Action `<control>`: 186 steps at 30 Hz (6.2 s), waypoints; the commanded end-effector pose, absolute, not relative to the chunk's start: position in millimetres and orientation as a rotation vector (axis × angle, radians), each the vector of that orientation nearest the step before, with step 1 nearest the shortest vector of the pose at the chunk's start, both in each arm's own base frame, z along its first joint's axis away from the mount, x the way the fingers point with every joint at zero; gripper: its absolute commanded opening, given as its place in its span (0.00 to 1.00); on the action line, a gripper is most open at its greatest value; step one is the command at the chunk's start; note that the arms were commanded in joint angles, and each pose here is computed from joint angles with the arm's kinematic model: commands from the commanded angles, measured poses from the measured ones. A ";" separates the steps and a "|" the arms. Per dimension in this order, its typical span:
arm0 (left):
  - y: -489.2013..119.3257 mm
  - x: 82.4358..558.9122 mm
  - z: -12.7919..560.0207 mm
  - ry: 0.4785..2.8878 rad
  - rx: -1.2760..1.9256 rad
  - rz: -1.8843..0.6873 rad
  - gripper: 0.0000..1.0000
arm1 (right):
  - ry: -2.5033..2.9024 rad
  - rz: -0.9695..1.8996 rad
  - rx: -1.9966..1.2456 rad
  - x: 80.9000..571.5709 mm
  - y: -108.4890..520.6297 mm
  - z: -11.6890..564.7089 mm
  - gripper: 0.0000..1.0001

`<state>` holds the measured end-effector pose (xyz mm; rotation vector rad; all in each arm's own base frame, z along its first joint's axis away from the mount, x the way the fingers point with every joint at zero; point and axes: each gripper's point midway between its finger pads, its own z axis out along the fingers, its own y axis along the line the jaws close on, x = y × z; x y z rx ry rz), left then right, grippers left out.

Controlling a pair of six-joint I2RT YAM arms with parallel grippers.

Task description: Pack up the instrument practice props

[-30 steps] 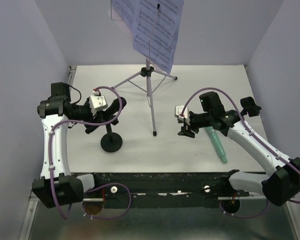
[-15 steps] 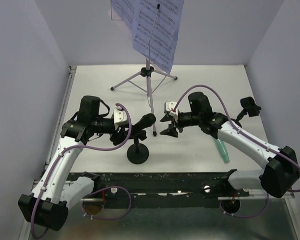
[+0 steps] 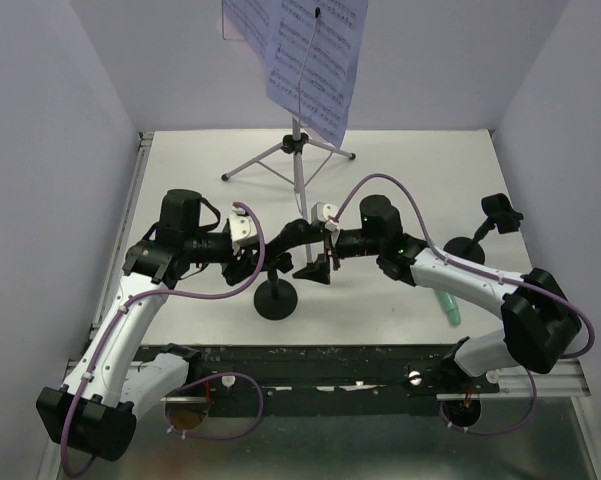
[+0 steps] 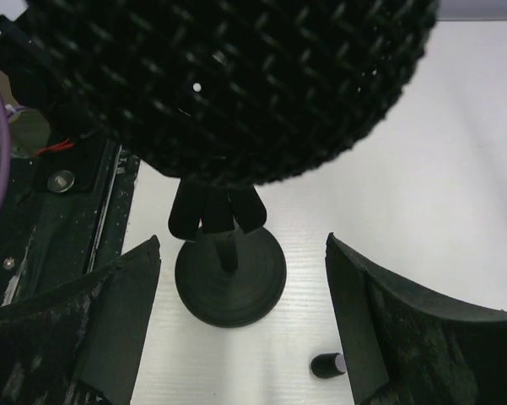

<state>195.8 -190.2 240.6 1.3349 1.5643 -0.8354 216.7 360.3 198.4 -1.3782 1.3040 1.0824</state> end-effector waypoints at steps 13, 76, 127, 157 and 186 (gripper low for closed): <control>-190.0 206.5 243.8 1.553 1.341 -0.764 0.00 | 1.228 1.258 -1.359 204.0 387.0 214.3 0.84; -173.0 197.1 195.9 1.668 1.300 -0.685 0.00 | 1.379 1.330 -1.274 207.1 389.8 211.8 0.72; -160.7 144.3 287.3 1.546 1.251 -0.674 0.00 | 1.523 0.993 -1.148 237.7 337.0 252.7 1.00; -260.7 228.7 339.8 1.463 0.962 -0.958 0.00 | 1.434 1.190 -0.851 231.4 304.6 413.9 0.84; -297.5 227.5 362.6 1.284 1.069 -1.026 0.00 | 1.328 1.193 -0.878 226.8 308.1 432.0 0.73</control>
